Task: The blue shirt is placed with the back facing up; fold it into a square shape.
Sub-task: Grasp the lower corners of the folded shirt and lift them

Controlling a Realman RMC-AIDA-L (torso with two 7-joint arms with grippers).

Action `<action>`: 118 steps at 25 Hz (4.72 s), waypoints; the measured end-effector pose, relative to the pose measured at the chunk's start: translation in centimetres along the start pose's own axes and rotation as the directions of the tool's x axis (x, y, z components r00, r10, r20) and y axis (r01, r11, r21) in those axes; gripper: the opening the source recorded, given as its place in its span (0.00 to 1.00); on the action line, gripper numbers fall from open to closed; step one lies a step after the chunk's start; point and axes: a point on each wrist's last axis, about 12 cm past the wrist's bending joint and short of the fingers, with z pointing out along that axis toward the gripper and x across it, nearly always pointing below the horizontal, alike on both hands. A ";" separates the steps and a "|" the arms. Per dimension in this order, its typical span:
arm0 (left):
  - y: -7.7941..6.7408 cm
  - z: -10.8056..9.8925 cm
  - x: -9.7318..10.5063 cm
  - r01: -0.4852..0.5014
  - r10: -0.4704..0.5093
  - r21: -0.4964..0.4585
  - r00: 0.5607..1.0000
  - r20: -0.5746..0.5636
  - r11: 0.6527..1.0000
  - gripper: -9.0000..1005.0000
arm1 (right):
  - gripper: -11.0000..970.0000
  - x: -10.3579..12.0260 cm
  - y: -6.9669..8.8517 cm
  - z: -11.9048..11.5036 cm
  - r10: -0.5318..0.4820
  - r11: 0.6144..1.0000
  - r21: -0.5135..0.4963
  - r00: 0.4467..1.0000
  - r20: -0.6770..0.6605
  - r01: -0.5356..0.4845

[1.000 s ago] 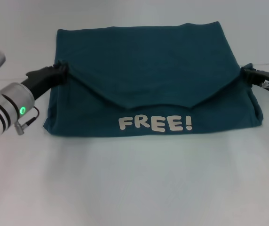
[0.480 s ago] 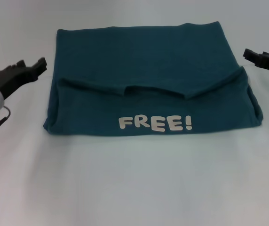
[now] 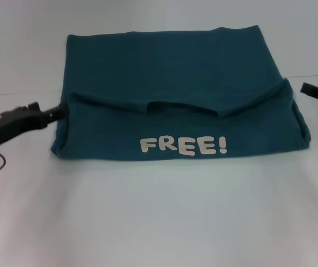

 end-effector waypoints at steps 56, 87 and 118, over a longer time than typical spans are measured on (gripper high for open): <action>-0.9 0.8 2.3 -0.080 0.079 0.005 0.964 -0.255 0.997 0.90 | 0.04 0.6 1.4 2.5 -0.077 0.992 0.066 0.931 -0.356 0.107; -2.6 2.8 2.5 -0.166 0.172 0.046 0.934 -0.314 0.985 0.84 | 0.01 0.6 1.1 2.3 -0.068 0.992 0.079 0.936 -0.345 0.101; -1.9 2.2 1.6 -0.213 0.204 0.008 0.919 -0.338 0.977 0.15 | 0.01 1.1 1.1 2.2 -0.064 0.992 0.078 0.934 -0.351 0.097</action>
